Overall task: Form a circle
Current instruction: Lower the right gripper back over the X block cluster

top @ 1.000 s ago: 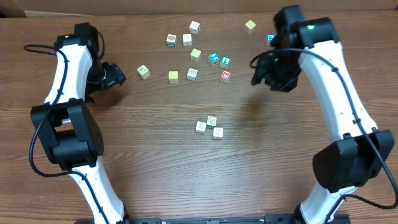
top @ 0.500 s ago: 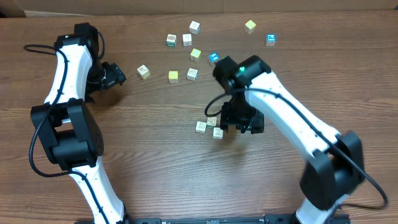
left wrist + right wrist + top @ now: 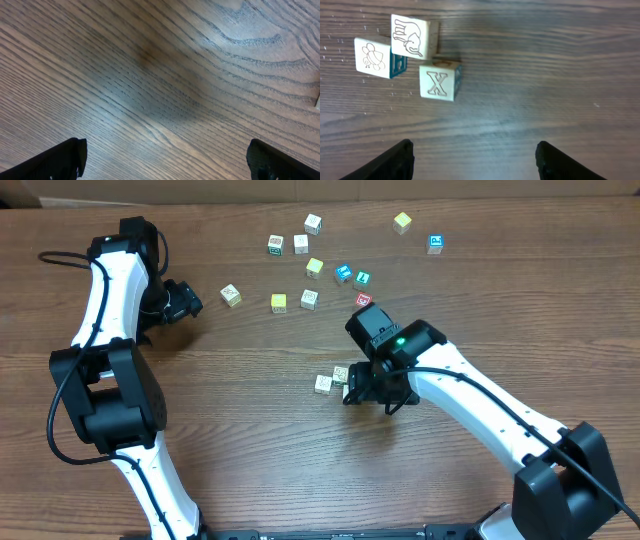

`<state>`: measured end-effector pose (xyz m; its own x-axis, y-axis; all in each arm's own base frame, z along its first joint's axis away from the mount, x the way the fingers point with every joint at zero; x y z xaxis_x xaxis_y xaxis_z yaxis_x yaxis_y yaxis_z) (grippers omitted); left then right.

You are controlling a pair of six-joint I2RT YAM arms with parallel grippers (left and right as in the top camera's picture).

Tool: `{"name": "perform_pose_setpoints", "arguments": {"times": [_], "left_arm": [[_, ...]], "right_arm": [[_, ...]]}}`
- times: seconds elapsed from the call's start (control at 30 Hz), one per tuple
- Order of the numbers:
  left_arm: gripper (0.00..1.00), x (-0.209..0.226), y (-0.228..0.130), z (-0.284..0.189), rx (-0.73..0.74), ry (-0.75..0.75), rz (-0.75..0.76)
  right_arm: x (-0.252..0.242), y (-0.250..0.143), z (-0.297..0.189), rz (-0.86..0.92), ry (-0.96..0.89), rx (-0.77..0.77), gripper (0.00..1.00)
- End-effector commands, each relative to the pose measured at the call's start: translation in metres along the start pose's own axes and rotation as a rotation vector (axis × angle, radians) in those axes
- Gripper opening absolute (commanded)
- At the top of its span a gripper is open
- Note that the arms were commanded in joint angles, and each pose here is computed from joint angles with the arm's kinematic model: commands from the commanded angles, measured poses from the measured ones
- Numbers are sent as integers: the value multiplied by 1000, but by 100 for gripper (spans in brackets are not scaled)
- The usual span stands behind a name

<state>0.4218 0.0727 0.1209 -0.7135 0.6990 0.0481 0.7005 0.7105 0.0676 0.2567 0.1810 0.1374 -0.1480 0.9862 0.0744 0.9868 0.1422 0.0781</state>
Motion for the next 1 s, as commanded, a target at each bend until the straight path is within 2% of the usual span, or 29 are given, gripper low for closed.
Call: {"name": "perform_pose_setpoints", "arguments": {"times": [0.0,0.33,0.47,0.83,0.97], "left_arm": [[99,-2,-3,6,13,8,-13],[100,-2,-3,6,13,8,-13],[100,-2,-3,6,13,8,-13],[99,-2,-3,6,13,8,-13],[100,-2,-3,6,13,8,-12]], "right_arm": [[4,0,10,0,38,1,76],[6,2,47,7,14,77,75],[15,5,50,-7,52,60,75],[27,12,50,-26,94,12,57],[27,13,50,-26,97,8,43]]}}
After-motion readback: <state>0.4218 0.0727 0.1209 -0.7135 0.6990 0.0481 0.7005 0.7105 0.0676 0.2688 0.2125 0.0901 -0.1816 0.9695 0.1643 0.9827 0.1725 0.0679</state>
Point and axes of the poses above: each gripper's point midway between its finger pads, its own z axis out along the fingers, its own x axis along the line the jaws close on, y = z × x, the point moved 6 cm from there along -z, back along the fingers, and after that the axes turned 8 degrees about -z, right-handed, at the moved point
